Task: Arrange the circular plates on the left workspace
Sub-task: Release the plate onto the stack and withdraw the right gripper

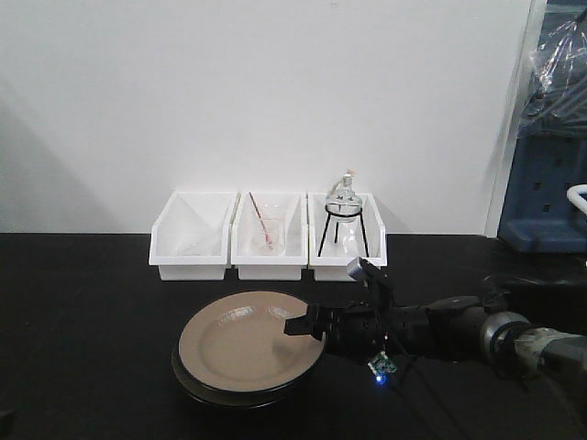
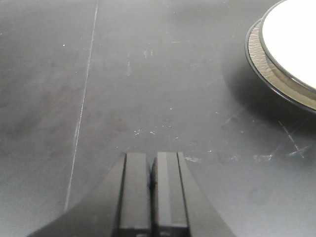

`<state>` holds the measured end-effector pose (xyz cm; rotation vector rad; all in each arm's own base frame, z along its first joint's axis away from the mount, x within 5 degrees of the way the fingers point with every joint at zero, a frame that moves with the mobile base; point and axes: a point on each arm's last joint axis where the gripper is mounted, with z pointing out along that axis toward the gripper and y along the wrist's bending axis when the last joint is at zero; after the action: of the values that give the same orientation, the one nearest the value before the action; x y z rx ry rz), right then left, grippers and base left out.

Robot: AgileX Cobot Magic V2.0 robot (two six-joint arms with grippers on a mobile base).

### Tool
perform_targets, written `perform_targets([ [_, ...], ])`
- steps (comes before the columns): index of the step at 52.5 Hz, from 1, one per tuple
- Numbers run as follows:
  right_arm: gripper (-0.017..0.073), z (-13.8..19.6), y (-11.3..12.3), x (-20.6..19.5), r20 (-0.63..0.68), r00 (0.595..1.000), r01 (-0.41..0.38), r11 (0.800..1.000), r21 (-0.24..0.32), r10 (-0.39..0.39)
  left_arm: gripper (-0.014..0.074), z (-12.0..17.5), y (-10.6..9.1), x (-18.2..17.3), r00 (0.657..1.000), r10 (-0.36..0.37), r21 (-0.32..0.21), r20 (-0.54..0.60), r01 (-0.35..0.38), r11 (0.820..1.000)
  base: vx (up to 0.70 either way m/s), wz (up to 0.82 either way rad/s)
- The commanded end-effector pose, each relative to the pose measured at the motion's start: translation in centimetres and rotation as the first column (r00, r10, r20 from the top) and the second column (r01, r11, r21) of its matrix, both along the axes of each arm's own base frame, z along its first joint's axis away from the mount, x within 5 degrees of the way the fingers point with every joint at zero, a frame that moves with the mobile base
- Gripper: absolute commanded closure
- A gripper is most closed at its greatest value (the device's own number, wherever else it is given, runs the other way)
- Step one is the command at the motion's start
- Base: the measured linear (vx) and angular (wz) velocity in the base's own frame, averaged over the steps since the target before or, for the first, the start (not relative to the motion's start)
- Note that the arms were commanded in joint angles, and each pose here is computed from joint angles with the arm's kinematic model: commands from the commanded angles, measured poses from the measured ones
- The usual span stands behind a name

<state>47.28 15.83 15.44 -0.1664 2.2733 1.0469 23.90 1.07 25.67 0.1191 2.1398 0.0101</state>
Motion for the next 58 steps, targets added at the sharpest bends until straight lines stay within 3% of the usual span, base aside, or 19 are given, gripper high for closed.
perform_targets([
  [1,0.0018,5.5,-0.4,-0.1,0.160,0.987,-0.023,0.999,-0.039,0.029,0.0598,1.8,0.4,0.1,0.995,0.043,0.003,0.088,-0.044,0.999,0.00,0.00],
  [7,0.0034,6.3,-1.2,-0.3,0.224,0.972,-0.036,0.982,-0.183,0.077,0.0598,1.8,0.4,0.1,0.995,0.043,0.004,0.088,-0.043,0.999,0.00,0.00],
  [13,0.0055,7.6,-2.2,-0.5,0.278,0.954,-0.027,0.957,-0.288,0.111,0.0598,1.8,0.4,0.2,0.995,0.043,0.003,0.087,-0.043,0.999,0.00,0.00],
  [21,0.0123,10.6,-4.4,-1.0,0.318,0.944,0.025,0.940,-0.341,0.090,0.0598,1.7,0.4,0.2,0.995,0.042,0.003,0.085,-0.042,0.999,0.00,0.00],
  [24,0.0202,12.4,-5.6,-1.4,0.331,0.942,0.063,0.936,-0.347,0.060,0.0598,1.7,0.3,0.2,0.996,0.038,0.001,0.081,-0.038,0.999,0.00,0.00],
  [31,0.0567,16.8,-8.6,-3.4,0.361,0.932,0.135,0.905,-0.404,0.022,0.0597,1.4,-0.1,-0.1,0.999,0.005,-0.032,0.042,-0.004,0.999,0.00,0.00],
  [38,0.0564,21.3,-10.3,-6.5,0.408,0.912,0.178,0.862,-0.474,0.036,0.0597,1.6,-0.6,-0.6,0.999,-0.040,-0.054,0.019,0.041,0.998,0.00,0.00],
  [44,0.0564,23.0,-10.9,-9.9,0.478,0.879,0.251,0.841,-0.480,0.011,0.0597,2.9,-0.8,-1.7,0.996,-0.055,-0.053,0.068,0.058,0.997,0.00,0.00],
  [48,0.0564,23.1,-11.5,-12.2,0.537,0.842,0.335,0.828,-0.449,-0.050,0.0595,3.8,-0.9,-2.7,0.992,-0.054,-0.046,0.114,0.060,0.997,0.00,0.00],
  [49,0.0564,23.5,-11.7,-13.1,0.571,0.817,0.376,0.822,-0.428,-0.077,0.0594,4.0,-1.0,-3.1,0.990,-0.056,-0.043,0.126,0.062,0.997,0.00,0.00],
  [58,0.0564,20.8,-13.1,-18.9,0.642,0.746,0.510,0.773,-0.379,-0.178,0.0594,3.6,-1.3,-6.3,0.982,-0.062,-0.025,0.176,0.068,0.997,0.00,0.00],
])
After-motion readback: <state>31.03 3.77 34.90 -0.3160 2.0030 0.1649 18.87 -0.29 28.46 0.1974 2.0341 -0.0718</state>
